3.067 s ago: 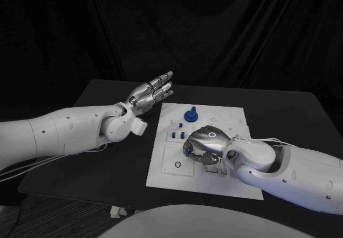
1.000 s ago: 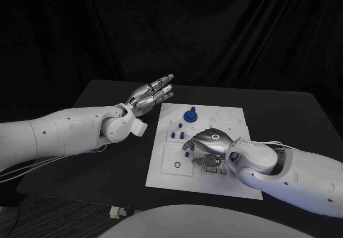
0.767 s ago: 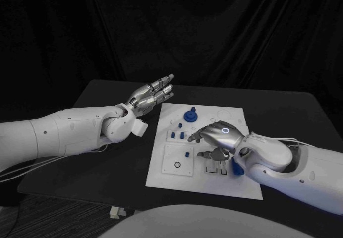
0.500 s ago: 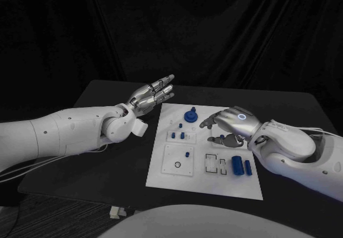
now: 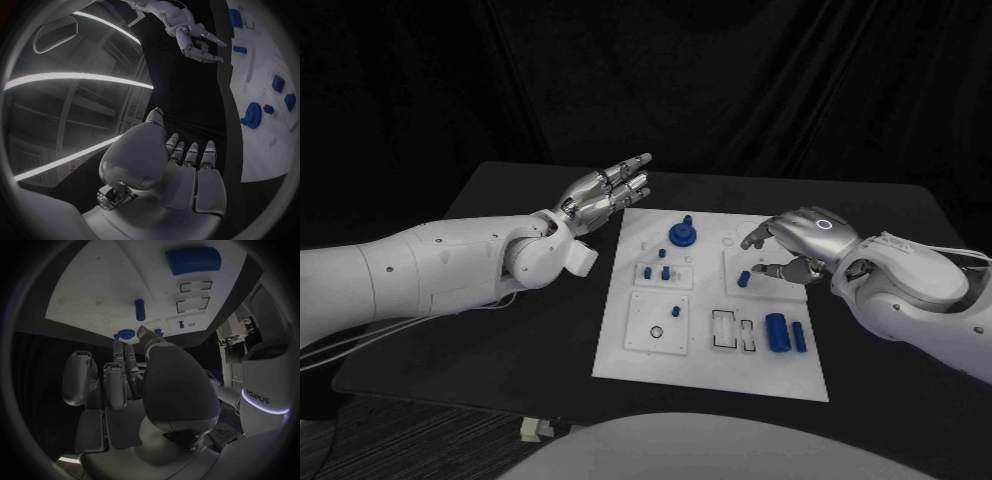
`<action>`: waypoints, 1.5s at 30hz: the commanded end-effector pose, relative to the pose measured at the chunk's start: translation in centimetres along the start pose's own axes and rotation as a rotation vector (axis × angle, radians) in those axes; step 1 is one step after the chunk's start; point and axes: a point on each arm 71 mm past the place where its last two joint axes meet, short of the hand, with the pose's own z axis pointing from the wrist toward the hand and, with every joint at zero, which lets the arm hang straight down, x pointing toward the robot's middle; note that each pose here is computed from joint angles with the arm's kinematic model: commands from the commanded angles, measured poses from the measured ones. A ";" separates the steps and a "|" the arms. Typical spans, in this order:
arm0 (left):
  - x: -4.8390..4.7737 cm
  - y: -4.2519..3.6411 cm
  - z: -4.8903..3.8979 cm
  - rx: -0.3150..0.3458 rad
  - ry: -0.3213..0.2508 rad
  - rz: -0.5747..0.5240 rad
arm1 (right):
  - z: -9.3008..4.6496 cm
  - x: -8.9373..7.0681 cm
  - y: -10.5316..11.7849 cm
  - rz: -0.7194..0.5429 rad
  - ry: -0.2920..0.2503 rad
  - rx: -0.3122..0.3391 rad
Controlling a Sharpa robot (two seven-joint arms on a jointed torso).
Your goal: Assemble the parts on the task board
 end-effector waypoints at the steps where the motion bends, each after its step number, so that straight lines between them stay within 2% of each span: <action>1: 0.13 -0.07 0.04 0.017 0.003 -0.010 | 0.0 0.9 -0.5 0.018 0.037 0.040; 7: 0.04 -0.09 -0.06 0.017 0.000 -0.009 | 0.1 1.8 -0.5 0.026 0.062 0.042; 20: -0.01 -0.08 -0.09 0.017 0.002 -0.011 | 0.4 2.6 0.1 0.054 0.089 0.013; 31: -0.05 -0.06 -0.17 0.013 0.004 -0.013 | 0.8 3.6 1.0 0.109 0.078 -0.016; 45: 0.11 0.07 -0.08 0.006 0.014 -0.020 | 1.0 3.8 1.2 0.134 0.081 -0.028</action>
